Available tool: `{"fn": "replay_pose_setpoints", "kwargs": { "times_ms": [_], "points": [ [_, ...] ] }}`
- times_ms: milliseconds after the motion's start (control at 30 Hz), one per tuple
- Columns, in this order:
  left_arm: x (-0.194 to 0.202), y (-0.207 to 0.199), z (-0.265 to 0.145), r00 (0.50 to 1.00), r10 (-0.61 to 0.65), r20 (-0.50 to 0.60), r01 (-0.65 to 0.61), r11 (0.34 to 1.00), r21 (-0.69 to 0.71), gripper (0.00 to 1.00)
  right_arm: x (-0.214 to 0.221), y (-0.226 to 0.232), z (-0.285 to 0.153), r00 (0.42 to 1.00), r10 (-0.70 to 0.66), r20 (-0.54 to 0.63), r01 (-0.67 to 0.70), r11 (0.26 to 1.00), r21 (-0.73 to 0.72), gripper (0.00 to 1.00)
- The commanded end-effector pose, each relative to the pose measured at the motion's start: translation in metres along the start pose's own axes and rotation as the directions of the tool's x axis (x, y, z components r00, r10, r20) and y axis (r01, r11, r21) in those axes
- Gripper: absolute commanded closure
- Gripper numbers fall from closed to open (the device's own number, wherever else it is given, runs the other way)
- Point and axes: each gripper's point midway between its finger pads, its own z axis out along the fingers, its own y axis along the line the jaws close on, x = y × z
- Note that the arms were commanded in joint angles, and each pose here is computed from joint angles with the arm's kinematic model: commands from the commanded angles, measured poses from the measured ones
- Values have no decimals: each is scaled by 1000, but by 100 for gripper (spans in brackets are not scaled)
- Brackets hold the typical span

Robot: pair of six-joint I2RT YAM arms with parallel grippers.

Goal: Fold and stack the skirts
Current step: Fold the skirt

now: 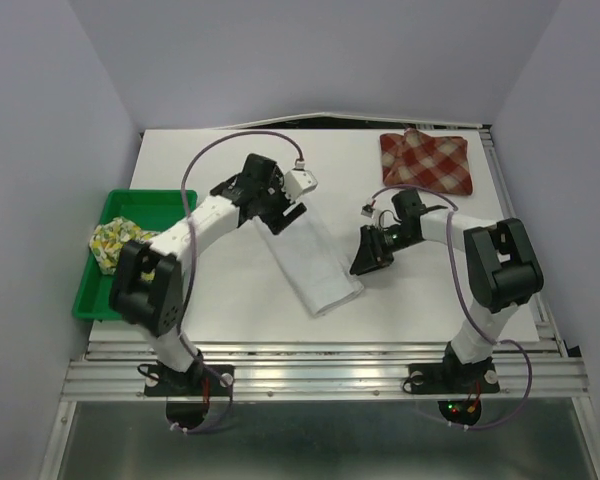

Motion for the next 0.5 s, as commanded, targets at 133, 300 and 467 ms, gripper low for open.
{"fn": "replay_pose_setpoints", "kwargs": {
  "times_ms": [133, 300, 467],
  "points": [
    [-28, -135, -81, 954, 248, 167, -226, 964, -142, 14, -20, 17, -17, 988, 5, 156, -15, 998, 63, 43],
    [-7, -192, -59, 971, 222, 89, -218, 974, -60, 35, -47, 16, -28, 971, -83, 222, 51, 988, 146, 55],
    [-38, -133, -65, 981, -63, 184, 60, 998, 21, 41, -62, 22, -24, 973, -128, 193, 93, 979, 183, 57]
  ]
}}
